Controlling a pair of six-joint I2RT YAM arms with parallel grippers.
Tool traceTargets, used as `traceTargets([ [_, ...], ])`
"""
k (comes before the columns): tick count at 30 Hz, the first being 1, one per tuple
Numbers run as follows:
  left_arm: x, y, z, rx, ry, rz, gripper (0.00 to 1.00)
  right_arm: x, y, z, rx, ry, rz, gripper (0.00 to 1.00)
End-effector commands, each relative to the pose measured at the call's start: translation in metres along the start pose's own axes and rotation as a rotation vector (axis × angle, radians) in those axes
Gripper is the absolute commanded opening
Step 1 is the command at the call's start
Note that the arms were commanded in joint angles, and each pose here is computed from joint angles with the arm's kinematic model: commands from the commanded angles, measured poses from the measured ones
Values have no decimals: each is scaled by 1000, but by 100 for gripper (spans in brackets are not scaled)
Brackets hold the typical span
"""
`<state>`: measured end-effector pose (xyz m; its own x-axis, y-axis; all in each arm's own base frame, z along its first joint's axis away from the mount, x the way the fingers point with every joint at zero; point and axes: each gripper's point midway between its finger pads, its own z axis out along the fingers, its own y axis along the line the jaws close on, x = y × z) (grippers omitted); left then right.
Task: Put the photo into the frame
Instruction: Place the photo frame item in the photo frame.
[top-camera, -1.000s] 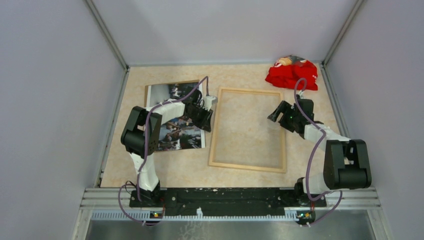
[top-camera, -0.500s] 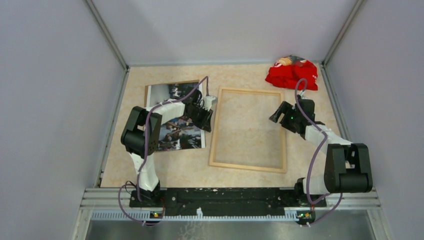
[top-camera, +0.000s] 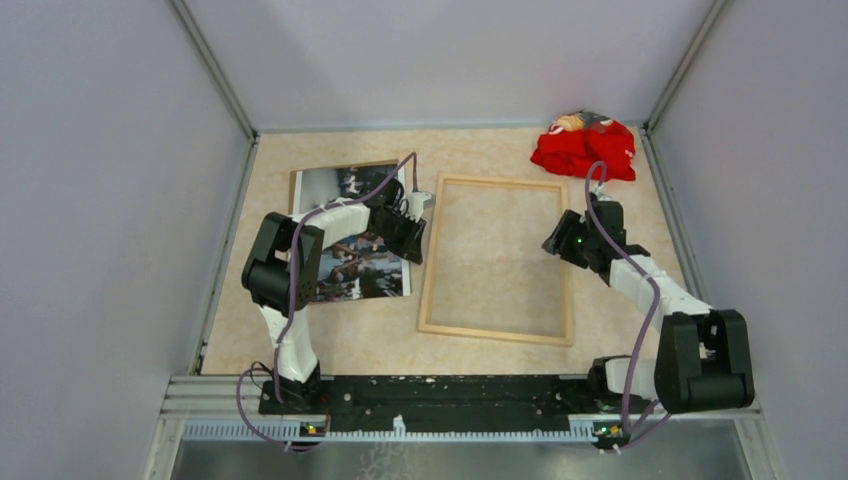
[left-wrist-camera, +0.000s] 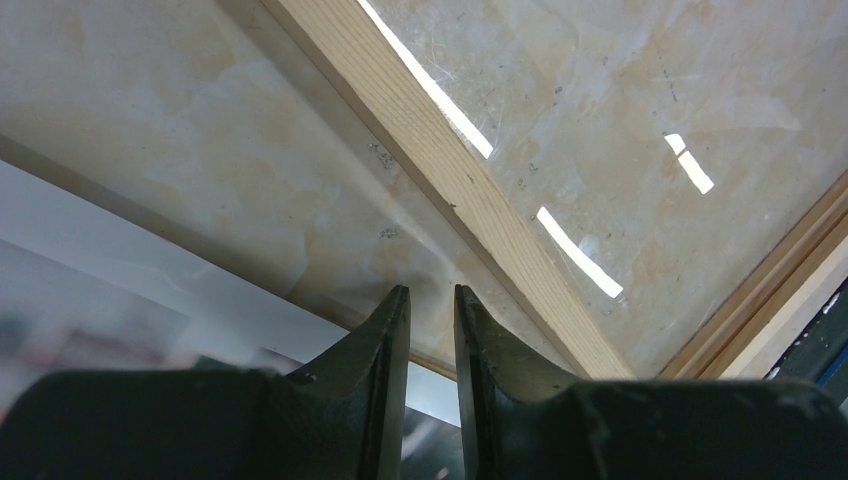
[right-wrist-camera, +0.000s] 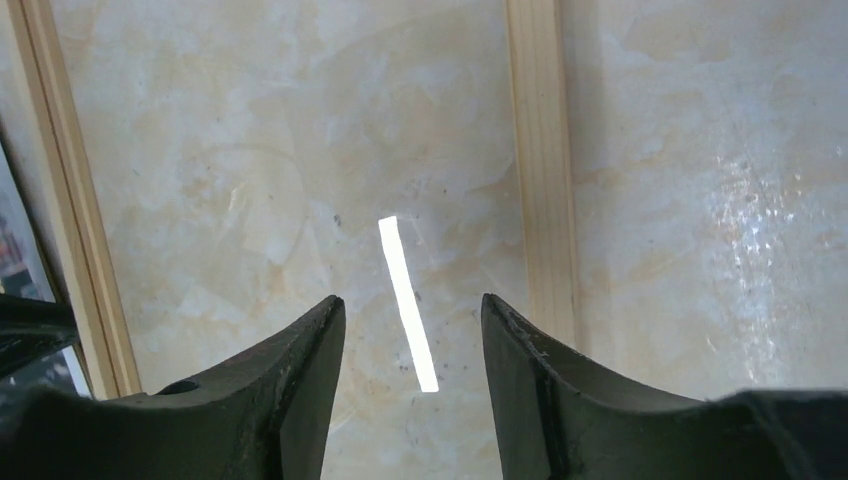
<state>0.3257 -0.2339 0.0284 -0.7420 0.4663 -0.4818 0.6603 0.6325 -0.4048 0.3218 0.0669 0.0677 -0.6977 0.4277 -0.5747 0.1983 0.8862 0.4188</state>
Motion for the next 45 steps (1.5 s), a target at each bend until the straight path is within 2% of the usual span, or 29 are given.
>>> traceTargets([
  [1,6,0,3,0,20,1,30,-15,6,-30,56,-72,-51,46],
  [4,6,0,2,-1,19,1,30,0,-2,-41,87,-50,-34,29],
  [7,6,-1,2,2,19,1,30,16,-11,-52,117,-24,-23,20],
  [11,5,-2,1,3,17,1,30,44,-16,-59,106,30,-4,18],
  [18,2,-3,0,5,13,5,30,73,-14,-46,132,118,-42,16],
  [23,-2,-3,-7,-1,13,19,30,71,-10,-41,119,103,-29,22],
  [26,-14,-1,-21,-5,-6,30,33,45,22,-47,73,38,-74,30],
  [29,-32,11,-46,-9,-40,22,40,25,72,-46,-1,19,-127,40],
  [35,-53,83,-129,-152,-151,-61,64,12,199,-15,-175,29,-236,53],
  [37,-45,112,-151,-255,-154,-81,67,8,248,1,-236,33,-272,57],
  [40,-23,159,-188,-418,-163,-152,67,17,296,38,-298,83,-284,61],
  [45,20,221,-234,-593,-167,-271,64,30,334,104,-302,129,-281,65],
])
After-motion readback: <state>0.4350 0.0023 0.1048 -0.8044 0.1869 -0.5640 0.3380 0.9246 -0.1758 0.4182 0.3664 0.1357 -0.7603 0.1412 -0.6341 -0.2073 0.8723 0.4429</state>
